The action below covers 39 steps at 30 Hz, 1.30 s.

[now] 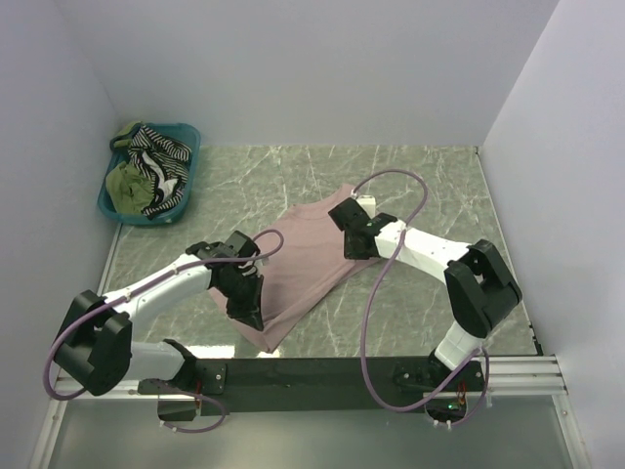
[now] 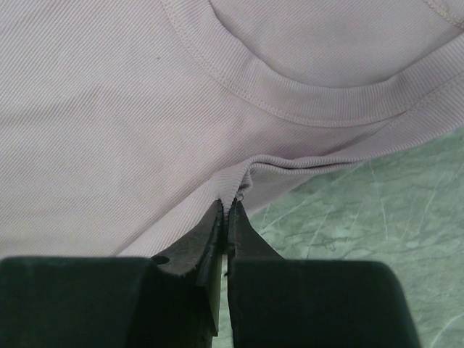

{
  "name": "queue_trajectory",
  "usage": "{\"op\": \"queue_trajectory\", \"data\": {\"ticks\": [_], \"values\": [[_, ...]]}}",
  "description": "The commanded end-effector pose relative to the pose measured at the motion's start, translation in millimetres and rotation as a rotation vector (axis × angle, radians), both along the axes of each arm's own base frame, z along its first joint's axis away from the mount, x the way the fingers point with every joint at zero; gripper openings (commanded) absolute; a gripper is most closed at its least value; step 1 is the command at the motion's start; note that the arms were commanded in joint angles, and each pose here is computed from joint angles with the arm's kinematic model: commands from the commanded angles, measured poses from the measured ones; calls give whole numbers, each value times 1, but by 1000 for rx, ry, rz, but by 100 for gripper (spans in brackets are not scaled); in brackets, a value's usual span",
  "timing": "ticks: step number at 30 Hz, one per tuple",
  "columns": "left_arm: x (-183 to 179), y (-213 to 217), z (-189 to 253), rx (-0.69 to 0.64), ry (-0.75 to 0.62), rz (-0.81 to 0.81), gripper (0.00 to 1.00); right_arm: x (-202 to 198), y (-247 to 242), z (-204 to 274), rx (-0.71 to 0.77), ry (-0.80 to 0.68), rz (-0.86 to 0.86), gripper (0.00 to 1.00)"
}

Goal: Fold and stack the tank tops
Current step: Flatten the tank top out

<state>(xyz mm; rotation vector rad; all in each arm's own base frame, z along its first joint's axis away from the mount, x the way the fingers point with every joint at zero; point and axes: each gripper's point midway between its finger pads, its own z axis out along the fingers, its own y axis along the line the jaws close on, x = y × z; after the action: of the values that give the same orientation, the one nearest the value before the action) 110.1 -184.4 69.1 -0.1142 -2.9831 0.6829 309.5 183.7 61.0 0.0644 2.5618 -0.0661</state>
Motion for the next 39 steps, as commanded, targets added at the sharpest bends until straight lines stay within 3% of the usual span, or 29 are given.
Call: {"op": "queue_trajectory", "data": {"ticks": [1,8,13,15,17,19,22,25,28,31,35,37,39], "values": [[2,-8,11,-48,-1,-41,1,0,-5,7,19,-27,-12,0],[-18,-23,10,-123,46,-93,1,-55,-28,-28,72,60,-37,0],[-42,-47,7,-112,63,-212,1,-63,-24,-21,155,35,-41,0],[-46,-50,6,-96,54,-236,1,-63,-21,-19,179,25,-41,6],[-46,-46,2,-79,41,-235,10,-66,-18,-15,224,8,-35,18],[-48,-45,1,-76,36,-233,13,-67,-15,-8,259,-17,-30,23],[-61,-47,-5,-65,45,-268,25,-69,-18,-4,278,-42,-41,27],[-64,-56,-3,-84,30,-292,44,-70,-22,5,292,-71,-56,34],[-61,-68,6,-120,7,-304,52,-67,-22,17,318,-112,-58,45],[-51,-81,22,-161,-36,-286,59,-49,-23,35,313,-181,-65,53],[-41,-101,43,-234,-61,-252,62,10,-12,86,373,-317,-15,61],[-38,-109,51,-268,-62,-235,68,41,-10,63,354,-238,12,61],[-37,-111,52,-254,-54,-208,73,80,2,80,355,-267,41,58]]}}
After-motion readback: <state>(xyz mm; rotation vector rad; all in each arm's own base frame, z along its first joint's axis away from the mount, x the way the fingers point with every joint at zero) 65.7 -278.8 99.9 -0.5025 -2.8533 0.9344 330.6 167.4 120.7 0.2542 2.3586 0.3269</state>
